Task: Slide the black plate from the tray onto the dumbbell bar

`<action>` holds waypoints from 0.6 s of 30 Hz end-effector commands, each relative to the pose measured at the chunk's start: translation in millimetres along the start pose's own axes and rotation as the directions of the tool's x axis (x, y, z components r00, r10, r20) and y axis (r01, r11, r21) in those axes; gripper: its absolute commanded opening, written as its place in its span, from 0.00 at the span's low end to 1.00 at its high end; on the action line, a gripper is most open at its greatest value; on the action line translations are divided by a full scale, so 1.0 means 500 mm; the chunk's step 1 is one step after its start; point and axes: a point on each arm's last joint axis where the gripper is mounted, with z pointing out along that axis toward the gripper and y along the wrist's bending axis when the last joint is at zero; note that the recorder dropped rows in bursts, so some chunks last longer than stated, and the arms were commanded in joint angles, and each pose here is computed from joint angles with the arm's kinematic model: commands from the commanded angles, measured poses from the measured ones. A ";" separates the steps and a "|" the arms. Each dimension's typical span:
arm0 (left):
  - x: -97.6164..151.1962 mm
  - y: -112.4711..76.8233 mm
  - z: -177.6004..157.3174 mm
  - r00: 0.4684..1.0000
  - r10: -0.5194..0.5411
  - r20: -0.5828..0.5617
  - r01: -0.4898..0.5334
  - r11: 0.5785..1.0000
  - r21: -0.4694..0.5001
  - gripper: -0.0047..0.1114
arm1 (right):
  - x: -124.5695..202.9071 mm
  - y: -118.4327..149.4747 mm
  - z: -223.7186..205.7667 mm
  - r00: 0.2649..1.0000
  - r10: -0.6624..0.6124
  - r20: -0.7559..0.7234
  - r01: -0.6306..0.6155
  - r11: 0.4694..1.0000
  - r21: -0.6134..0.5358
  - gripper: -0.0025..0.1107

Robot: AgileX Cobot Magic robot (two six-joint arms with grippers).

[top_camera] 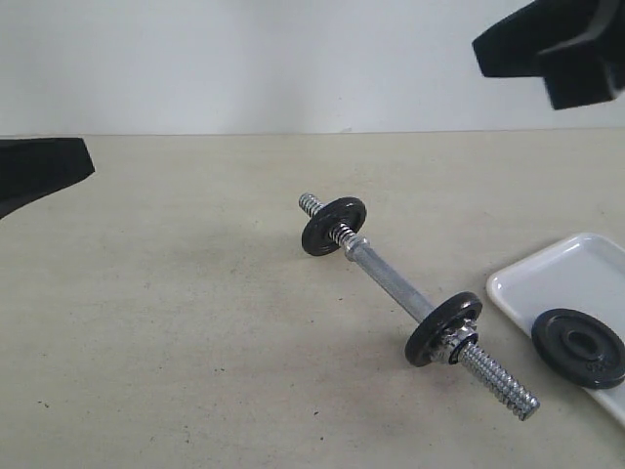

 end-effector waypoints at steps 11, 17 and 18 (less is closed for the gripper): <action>0.025 0.000 0.013 0.970 0.221 -0.100 -0.206 0.969 0.138 0.08 | -0.002 0.022 -0.059 0.998 -0.036 0.051 0.036 0.999 -0.012 0.02; 0.023 0.000 0.013 0.967 0.240 -0.086 -0.227 0.964 0.136 0.08 | -0.002 0.023 -0.059 0.998 -0.039 0.052 0.039 0.999 -0.013 0.02; 0.020 -0.001 0.013 0.971 0.228 -0.071 -0.217 0.967 0.133 0.08 | -0.002 0.023 -0.059 0.998 -0.039 0.052 0.039 0.999 -0.013 0.02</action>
